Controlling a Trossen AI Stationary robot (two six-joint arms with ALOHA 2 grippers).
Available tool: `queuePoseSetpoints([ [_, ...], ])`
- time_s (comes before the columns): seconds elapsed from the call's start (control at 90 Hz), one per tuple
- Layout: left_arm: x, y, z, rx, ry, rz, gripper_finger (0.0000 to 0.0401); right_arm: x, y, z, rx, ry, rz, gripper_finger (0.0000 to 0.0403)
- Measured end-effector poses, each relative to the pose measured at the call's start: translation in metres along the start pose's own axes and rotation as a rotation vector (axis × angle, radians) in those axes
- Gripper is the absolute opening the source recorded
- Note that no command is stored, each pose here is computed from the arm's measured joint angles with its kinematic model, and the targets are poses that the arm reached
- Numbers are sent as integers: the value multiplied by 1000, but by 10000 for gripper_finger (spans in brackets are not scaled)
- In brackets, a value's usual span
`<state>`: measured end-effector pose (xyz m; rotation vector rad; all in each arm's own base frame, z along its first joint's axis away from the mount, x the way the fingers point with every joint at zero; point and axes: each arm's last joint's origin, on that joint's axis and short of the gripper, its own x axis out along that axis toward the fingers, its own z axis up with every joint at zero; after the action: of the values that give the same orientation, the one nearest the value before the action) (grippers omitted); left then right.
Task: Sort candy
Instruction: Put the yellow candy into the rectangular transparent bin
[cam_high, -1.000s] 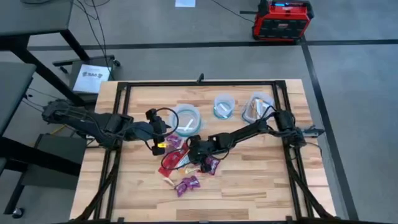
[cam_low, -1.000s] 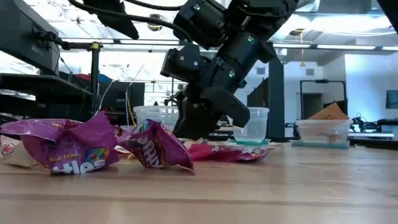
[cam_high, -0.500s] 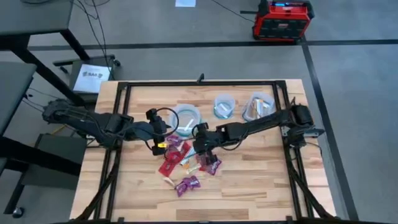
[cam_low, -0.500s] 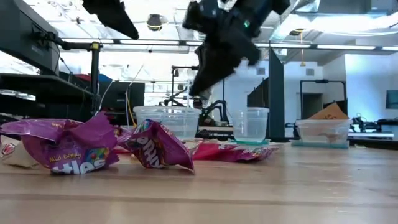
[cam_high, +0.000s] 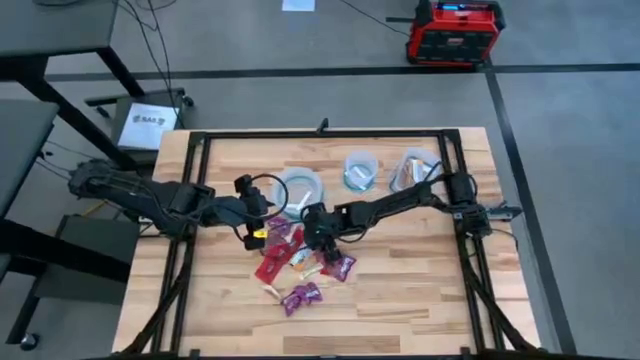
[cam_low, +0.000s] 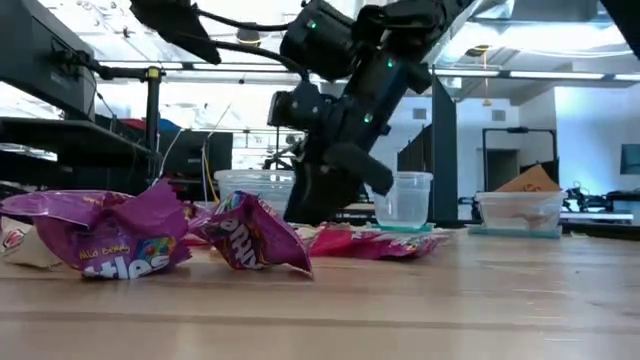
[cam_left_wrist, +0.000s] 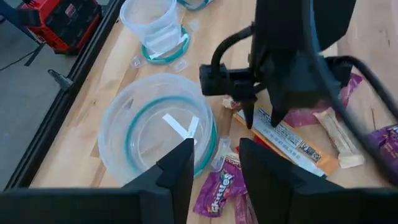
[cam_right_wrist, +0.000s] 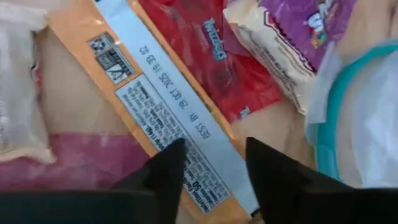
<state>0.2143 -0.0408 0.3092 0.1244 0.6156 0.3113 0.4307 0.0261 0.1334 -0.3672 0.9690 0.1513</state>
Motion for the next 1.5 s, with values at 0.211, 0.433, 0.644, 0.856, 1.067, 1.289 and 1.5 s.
queuePoseSetpoints([
  [0.211, 0, 0, 0, 2, 3, 0, 114, 13, -3, -9, 10, 31, 44, 242],
  [0.433, 0, 0, 0, 2, 2, 1, 114, 19, -4, -17, 69, 42, 194, 211],
  [0.644, 0, 0, 0, -2, 2, 1, 114, 19, -6, -20, 84, 54, 225, 105],
  [0.856, 0, 0, 0, -11, 3, 1, 114, 6, -3, -14, 59, 41, 211, 10],
  [1.067, 0, 0, 0, -14, 2, 0, 114, -53, 1, 1, 17, 65, 121, 2],
  [1.289, 0, 0, 0, -15, 3, 1, 114, -156, -17, -6, 99, 149, -22, 1],
  [1.5, 0, 0, 0, -15, 3, 0, 114, -227, -47, -58, 354, 262, -240, 0],
])
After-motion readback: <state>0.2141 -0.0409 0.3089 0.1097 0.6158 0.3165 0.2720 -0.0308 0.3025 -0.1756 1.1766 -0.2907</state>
